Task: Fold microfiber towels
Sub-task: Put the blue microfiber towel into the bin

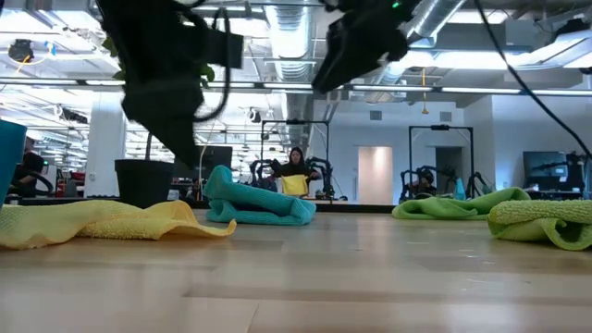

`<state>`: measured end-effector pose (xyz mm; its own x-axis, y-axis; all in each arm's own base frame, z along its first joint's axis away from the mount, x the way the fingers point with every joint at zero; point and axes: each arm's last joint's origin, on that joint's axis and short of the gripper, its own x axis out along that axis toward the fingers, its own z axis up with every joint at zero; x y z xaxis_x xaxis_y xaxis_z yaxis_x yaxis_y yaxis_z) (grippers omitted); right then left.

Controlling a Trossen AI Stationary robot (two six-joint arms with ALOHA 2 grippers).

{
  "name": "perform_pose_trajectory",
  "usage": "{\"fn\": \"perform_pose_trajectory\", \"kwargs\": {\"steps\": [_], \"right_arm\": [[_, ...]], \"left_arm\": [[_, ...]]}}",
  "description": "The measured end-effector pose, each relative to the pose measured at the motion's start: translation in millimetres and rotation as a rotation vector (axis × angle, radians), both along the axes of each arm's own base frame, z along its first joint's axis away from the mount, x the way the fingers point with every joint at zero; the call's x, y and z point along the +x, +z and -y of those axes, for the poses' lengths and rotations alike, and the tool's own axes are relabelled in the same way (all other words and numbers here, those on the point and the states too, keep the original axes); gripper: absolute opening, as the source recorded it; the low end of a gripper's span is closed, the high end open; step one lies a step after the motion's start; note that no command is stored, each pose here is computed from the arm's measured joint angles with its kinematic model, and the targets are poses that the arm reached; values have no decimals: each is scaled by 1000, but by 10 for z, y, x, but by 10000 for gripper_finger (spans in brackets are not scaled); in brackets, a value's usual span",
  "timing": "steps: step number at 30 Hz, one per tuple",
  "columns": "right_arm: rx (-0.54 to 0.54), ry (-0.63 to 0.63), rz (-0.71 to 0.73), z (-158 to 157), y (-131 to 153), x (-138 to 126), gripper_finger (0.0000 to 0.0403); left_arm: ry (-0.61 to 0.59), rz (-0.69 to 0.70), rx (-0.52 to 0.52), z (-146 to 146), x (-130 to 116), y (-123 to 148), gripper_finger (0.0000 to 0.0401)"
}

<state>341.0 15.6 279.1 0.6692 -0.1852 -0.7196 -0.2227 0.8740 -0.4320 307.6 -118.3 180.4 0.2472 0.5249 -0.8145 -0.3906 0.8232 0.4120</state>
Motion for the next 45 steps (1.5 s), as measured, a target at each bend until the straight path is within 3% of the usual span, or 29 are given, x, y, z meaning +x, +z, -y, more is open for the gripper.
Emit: {"fn": "perform_pose_trajectory", "kwargs": {"steps": [5,17,23,32,36,45], "right_arm": [[44,50,-19,-199,175,-234,260],[128,103,81,-474,603,-712,260],[133,99,82,-474,617,-736,260],[119,78,45,-424,529,-653,260],[118,76,50,-423,536,-653,260],[121,73,48,-423,534,-652,260]], "left_arm": [[-179,26,-26,-77,121,-179,123],[-227,-28,71,-422,186,-326,123],[-215,2,8,-414,227,-297,123],[-290,-8,-213,-300,265,-256,123],[-380,-51,-203,-301,264,-259,123],[-456,-79,-153,-309,272,-255,126]]}}
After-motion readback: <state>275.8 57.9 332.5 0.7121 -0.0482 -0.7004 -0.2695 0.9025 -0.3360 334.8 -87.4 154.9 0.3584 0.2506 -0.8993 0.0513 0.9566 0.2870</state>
